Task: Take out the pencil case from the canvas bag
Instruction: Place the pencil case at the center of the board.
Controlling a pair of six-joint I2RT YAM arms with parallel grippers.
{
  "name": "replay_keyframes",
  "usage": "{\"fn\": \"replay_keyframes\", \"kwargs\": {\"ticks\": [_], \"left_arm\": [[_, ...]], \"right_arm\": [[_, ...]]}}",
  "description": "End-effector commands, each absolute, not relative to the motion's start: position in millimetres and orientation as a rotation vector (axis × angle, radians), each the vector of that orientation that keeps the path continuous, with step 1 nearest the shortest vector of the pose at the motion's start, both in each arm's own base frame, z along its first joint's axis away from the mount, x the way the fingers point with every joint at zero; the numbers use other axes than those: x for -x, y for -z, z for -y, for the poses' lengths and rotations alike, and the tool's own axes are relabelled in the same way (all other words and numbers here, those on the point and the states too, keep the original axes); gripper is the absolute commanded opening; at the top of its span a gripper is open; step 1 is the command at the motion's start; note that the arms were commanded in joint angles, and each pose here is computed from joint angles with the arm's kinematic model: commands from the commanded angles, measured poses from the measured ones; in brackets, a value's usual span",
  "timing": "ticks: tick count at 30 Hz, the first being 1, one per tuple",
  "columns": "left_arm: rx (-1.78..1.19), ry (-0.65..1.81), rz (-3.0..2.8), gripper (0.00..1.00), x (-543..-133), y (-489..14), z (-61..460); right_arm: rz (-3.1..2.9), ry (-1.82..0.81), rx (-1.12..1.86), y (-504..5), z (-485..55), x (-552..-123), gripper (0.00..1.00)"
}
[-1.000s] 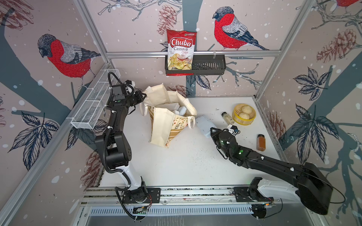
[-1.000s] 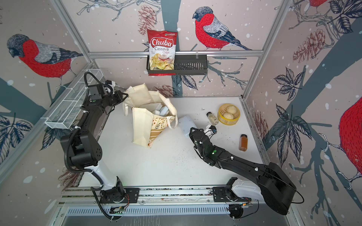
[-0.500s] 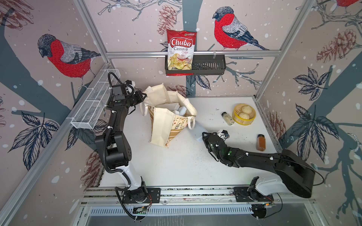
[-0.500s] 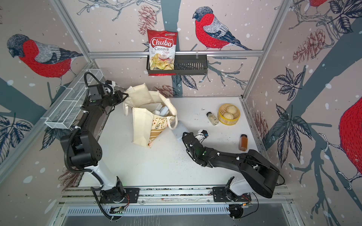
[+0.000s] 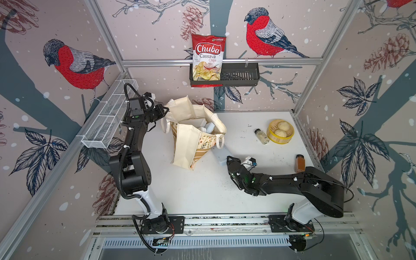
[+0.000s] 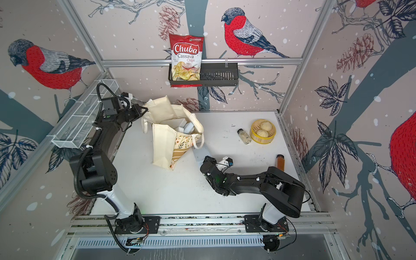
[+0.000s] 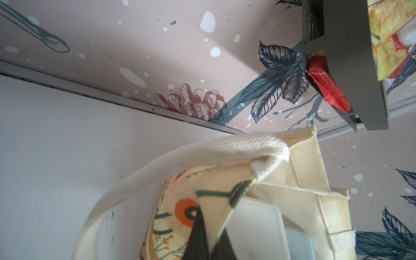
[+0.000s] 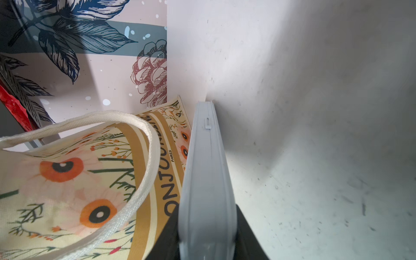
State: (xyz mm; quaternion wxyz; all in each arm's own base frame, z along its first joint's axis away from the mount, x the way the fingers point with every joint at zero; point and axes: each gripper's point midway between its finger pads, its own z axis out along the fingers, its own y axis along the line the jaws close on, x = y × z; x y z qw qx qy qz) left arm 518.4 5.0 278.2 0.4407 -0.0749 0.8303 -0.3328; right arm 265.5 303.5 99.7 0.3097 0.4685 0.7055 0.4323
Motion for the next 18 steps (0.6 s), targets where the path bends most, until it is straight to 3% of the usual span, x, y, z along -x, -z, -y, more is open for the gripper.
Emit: {"fn": "replay_keyframes", "kwargs": {"ticks": [1,8,18], "left_arm": [[0.128,0.863,-2.019,0.0,-518,-291,1],[0.13,0.87,-2.02,0.0,-518,-290,1],[0.131,0.882,-2.018,0.0,-518,-289,2]], "right_arm": [[-1.829,-1.084,-1.351,-84,-292,-259,0.0],[-1.751,-1.03,-1.404,-86,-284,-254,0.14],[-1.595,-0.99,-1.365,-110,-257,-264,0.08]]}}
